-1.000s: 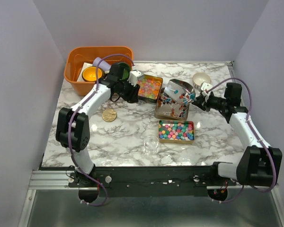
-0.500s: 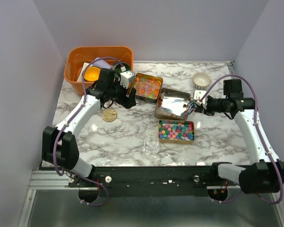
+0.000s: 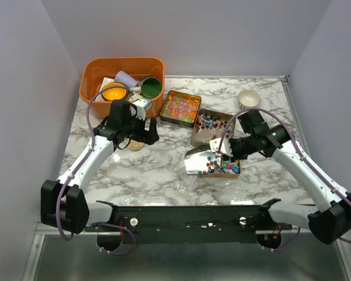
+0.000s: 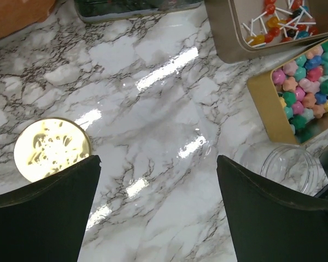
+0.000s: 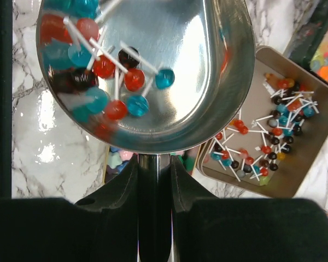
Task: Pack the candies
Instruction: Place the fake candies in the packing bottle.
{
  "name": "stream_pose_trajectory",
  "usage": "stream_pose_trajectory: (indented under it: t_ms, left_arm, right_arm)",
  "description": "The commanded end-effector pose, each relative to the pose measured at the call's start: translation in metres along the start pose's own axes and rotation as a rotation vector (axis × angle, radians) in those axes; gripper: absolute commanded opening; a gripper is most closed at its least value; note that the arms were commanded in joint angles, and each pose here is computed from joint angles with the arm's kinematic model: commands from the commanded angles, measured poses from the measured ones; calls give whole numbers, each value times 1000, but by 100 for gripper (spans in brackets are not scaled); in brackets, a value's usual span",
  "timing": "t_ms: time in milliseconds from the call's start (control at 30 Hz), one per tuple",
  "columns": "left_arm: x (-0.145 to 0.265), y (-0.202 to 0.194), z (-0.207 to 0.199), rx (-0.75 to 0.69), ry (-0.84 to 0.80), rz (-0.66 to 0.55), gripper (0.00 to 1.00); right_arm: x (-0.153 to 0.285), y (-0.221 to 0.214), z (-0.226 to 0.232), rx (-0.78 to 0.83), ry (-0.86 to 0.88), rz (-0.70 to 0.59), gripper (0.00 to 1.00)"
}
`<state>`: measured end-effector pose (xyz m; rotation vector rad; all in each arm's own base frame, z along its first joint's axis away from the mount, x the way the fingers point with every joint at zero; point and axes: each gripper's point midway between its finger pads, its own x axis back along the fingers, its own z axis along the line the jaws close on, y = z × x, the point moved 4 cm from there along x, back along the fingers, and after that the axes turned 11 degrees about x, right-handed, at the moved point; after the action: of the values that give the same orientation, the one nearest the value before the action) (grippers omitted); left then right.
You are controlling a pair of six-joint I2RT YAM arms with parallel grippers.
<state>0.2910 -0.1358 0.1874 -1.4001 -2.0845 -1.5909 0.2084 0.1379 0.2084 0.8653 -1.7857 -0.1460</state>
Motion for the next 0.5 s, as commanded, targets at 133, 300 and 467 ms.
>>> stream_pose_trajectory:
  t_ms: [133,300,467]
  left_arm:
    - [15,21,18,50,141,-144,99]
    - [17,22,16,79,114,-160,99]
    - [19,24,14,86,102,-172,99]
  right_arm:
    - [-12,3,-14,13,40,150,1]
    - [-25,3,-23,76,58,200,1]
    - [-31,-1,-24,119,68,230,1]
